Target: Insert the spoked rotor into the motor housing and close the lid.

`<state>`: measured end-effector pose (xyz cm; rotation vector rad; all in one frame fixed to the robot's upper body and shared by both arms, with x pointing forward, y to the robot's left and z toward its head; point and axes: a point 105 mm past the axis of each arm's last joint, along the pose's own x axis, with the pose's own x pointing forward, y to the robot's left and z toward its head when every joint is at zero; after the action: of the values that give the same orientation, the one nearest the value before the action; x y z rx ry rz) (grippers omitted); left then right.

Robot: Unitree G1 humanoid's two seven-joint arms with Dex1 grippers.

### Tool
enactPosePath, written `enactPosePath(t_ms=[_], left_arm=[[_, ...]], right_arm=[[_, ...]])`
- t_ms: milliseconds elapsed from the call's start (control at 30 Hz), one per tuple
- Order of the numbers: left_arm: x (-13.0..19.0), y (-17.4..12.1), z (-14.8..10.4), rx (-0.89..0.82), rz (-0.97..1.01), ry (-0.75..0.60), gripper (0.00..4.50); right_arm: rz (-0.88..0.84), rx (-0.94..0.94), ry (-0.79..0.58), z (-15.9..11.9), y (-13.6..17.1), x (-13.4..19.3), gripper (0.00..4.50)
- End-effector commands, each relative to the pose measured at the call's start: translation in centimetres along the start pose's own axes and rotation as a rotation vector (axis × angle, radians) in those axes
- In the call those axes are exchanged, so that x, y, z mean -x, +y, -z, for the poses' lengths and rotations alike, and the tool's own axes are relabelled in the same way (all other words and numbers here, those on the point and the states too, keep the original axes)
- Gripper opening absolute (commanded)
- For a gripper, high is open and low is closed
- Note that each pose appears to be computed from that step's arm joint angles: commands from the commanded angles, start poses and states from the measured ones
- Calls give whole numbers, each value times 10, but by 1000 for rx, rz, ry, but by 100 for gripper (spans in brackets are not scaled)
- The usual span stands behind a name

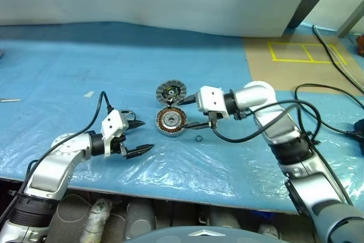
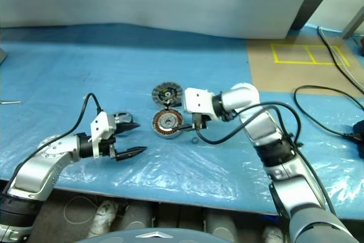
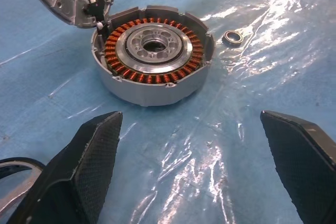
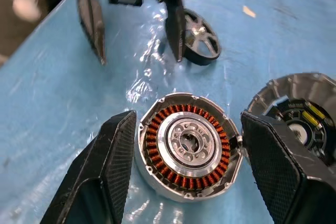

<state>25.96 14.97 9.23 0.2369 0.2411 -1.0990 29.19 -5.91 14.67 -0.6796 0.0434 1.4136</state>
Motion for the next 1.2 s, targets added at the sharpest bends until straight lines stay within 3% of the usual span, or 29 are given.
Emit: enactPosePath(t_ms=[33, 267, 767, 867, 1067, 1200], left_arm=[[0, -10, -7, -7, 35, -10, 444], [2, -17, -8, 4, 86, 22, 444], [-5, -9, -14, -28, 108, 24, 444], [-5, -9, -11, -26, 107, 26, 444], [-7, -10, -11, -28, 104, 17, 444], [-7, -10, -11, -27, 100, 15, 444]], right_arm=[[150, -114, 11, 17, 8, 11, 333], [204, -316, 58, 48, 50, 5, 333], [262, -427, 228, 108, 70, 8, 333], [249, -429, 235, 110, 74, 10, 269], [256, -415, 233, 109, 71, 8, 71], [261, -413, 221, 107, 68, 5, 65]])
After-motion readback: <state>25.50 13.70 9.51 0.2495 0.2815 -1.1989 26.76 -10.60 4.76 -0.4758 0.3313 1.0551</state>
